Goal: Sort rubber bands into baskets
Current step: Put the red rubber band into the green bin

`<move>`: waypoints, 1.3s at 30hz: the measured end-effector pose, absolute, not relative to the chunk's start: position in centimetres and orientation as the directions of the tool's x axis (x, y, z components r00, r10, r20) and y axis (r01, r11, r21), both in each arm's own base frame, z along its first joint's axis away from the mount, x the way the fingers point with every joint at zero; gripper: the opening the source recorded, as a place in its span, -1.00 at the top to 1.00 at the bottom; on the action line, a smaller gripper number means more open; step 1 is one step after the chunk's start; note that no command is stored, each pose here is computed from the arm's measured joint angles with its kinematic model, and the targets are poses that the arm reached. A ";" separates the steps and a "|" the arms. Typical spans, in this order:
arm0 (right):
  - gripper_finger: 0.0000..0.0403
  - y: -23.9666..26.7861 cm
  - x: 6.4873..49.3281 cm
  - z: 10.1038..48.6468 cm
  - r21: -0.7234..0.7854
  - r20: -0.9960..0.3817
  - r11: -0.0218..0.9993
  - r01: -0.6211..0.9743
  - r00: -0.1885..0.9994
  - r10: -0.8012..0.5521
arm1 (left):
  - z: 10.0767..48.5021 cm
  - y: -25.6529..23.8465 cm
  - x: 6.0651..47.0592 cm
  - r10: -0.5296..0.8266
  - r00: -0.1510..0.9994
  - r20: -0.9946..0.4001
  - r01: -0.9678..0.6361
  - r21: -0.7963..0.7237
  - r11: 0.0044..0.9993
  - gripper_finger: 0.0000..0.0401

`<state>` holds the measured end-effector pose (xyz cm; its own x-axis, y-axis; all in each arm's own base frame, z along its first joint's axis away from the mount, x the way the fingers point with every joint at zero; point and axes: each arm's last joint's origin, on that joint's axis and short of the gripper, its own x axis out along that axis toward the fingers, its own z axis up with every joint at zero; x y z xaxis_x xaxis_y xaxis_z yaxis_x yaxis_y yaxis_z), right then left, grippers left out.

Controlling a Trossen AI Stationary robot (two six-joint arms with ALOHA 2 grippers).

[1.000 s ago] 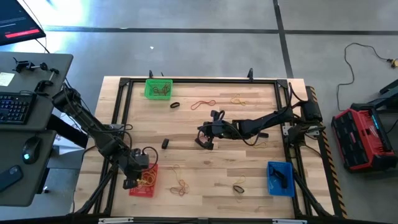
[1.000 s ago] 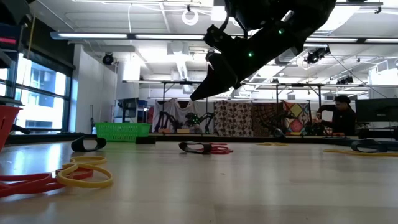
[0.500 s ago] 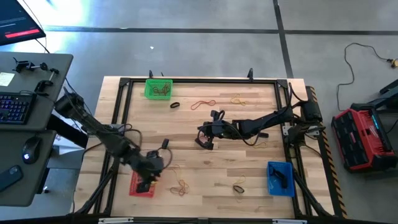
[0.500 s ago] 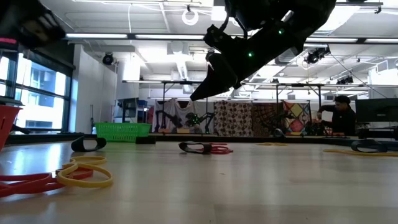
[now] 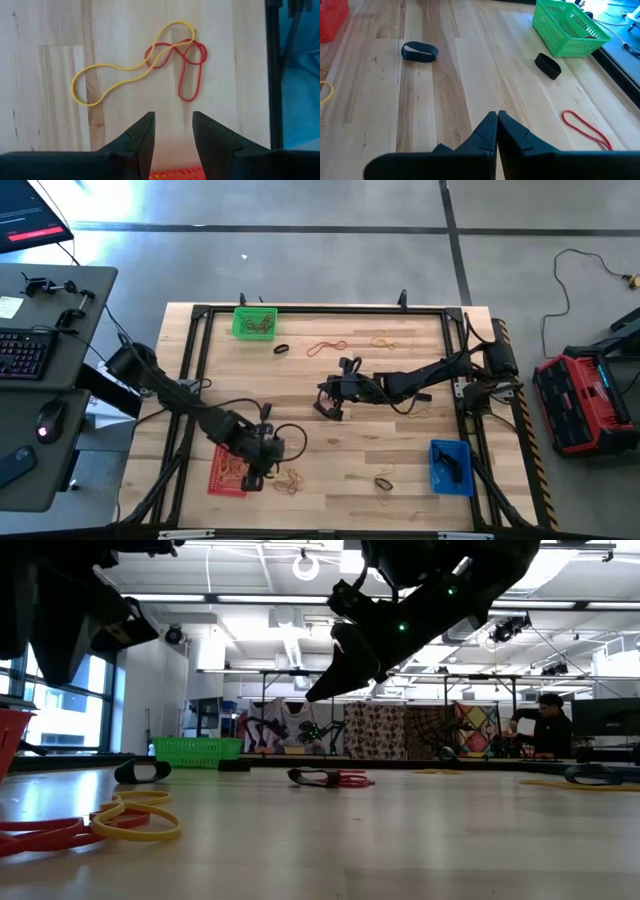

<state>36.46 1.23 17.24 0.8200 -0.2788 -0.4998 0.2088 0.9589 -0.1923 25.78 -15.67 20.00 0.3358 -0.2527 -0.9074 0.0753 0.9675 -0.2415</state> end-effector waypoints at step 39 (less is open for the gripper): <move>1.00 1.6 36.5 17.2 -0.112 -0.500 0.963 0.247 0.823 -0.269 | 14.9 -19.7 27.3 -0.253 0.363 -0.897 0.074 -0.242 0.967 0.38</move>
